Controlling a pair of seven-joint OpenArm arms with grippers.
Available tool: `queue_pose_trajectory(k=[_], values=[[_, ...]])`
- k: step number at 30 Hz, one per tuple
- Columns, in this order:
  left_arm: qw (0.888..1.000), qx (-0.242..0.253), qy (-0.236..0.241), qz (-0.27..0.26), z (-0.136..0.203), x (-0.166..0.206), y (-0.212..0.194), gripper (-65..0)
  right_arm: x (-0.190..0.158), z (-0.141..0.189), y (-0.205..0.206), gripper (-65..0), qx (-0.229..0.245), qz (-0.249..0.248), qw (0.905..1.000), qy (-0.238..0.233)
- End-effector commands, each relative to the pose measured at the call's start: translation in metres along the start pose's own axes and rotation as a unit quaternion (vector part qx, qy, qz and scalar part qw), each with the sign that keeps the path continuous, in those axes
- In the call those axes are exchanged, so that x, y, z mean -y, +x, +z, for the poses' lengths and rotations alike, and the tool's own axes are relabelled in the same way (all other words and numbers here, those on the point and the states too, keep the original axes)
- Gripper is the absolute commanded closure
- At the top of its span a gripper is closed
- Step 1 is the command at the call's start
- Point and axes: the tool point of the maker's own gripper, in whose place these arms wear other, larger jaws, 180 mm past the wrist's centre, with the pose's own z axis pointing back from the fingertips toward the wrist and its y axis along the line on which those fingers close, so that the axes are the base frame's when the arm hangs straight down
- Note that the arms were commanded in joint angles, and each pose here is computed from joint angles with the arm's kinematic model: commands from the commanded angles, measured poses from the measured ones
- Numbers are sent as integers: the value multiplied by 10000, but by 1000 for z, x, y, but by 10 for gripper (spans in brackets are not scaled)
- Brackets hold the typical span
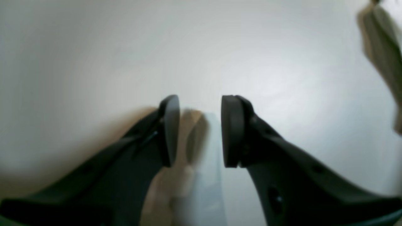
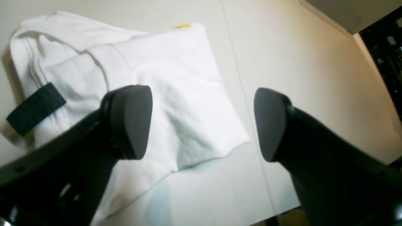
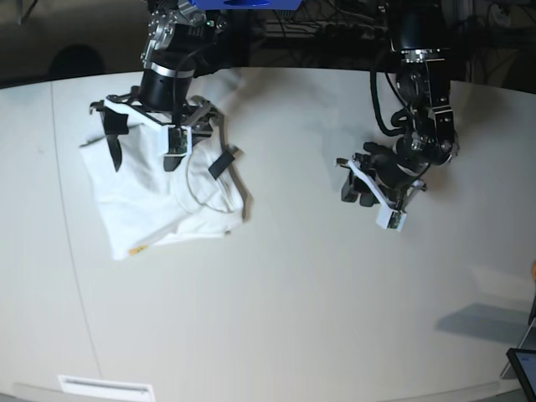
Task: Fold the T-shirt properly
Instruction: 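Press the right gripper onto the shirt's collar edge, then move the left gripper to the shirt's hem corner and grasp it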
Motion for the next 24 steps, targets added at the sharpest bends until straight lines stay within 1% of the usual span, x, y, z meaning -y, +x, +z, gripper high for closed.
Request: queue_pose_trajectory(k=[1, 2, 4, 6, 8, 11, 15, 19, 21, 24], values=[[9986, 377, -355, -87, 1, 12, 21, -240, -84, 57, -14, -476, -264, 270, 9876, 1527], [9976, 431, -535, -102, 2, 19, 22, -254, -87, 57, -18, -470, -338, 210, 9863, 1602], [9948, 605, -820, -58, 4, 28, 28, -301, -91, 59, -24, -460, -446, 99, 9836, 1743], [9931, 648, -976, 67, 3, 31, 27, -339, -91, 60, -30, -454, -495, 95, 9820, 1821], [9917, 656, -1094, 158, -2, 29, 28, -353, -91, 61, -32, -454, -516, 110, 9815, 1842], [9886, 558, -1367, 285, -11, 29, 18, -354, -92, 64, -35, -454, -555, 117, 9807, 1870], [9825, 641, -1590, 727, -23, 29, 24, -353, -89, 68, -43, -454, -614, 168, 9809, 1837], [9736, 890, -1843, 1015, -25, 36, 39, -351, -67, 63, -50, -456, -681, -129, 9894, 1273], [9702, 975, -1966, 1024, -26, 43, 48, -353, -63, 63, -52, -458, -687, -150, 9905, 1182], [9637, 1086, -2210, 1033, -29, 59, 61, -353, -62, 64, -53, -458, -717, -155, 9903, 1178]])
